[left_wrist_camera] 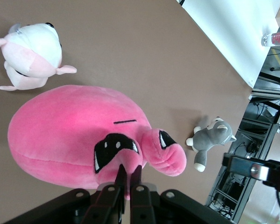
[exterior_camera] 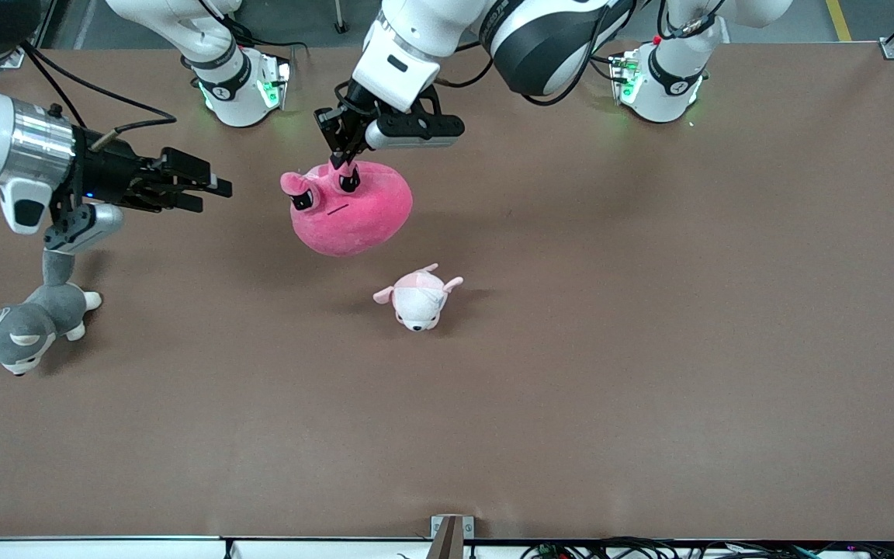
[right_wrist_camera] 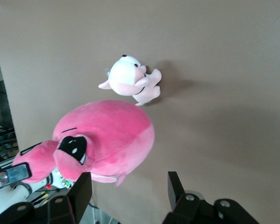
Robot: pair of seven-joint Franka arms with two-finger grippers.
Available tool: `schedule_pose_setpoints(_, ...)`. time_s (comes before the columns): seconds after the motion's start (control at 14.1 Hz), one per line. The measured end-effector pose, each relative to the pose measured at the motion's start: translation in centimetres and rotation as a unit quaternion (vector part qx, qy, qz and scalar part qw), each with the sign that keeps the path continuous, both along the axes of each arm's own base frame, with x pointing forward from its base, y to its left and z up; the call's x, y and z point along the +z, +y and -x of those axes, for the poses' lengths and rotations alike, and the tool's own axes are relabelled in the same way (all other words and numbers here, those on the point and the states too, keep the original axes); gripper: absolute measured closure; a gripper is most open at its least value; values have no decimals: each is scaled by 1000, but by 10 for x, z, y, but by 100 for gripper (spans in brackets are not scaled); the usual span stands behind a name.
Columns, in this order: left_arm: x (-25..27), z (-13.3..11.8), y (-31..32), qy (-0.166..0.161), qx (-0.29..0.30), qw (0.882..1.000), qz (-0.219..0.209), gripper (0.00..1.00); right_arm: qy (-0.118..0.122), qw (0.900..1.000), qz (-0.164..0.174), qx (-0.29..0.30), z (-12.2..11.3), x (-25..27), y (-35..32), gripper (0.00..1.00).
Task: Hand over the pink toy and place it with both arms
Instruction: 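Close the right gripper on the pink toy held by the left gripper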
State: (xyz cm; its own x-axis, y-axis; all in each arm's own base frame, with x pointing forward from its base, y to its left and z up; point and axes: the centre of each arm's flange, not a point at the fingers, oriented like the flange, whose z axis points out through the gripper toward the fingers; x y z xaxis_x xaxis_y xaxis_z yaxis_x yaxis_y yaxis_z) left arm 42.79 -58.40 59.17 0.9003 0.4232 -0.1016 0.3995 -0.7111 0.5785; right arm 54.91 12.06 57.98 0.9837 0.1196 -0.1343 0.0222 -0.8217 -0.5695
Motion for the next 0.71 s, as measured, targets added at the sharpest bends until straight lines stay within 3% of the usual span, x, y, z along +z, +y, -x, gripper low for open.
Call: schedule_pose_setpoints(0.71, -20, -5, -14, 11, 21, 999, 25, 94, 10, 999, 0, 41, 16, 0, 62, 26)
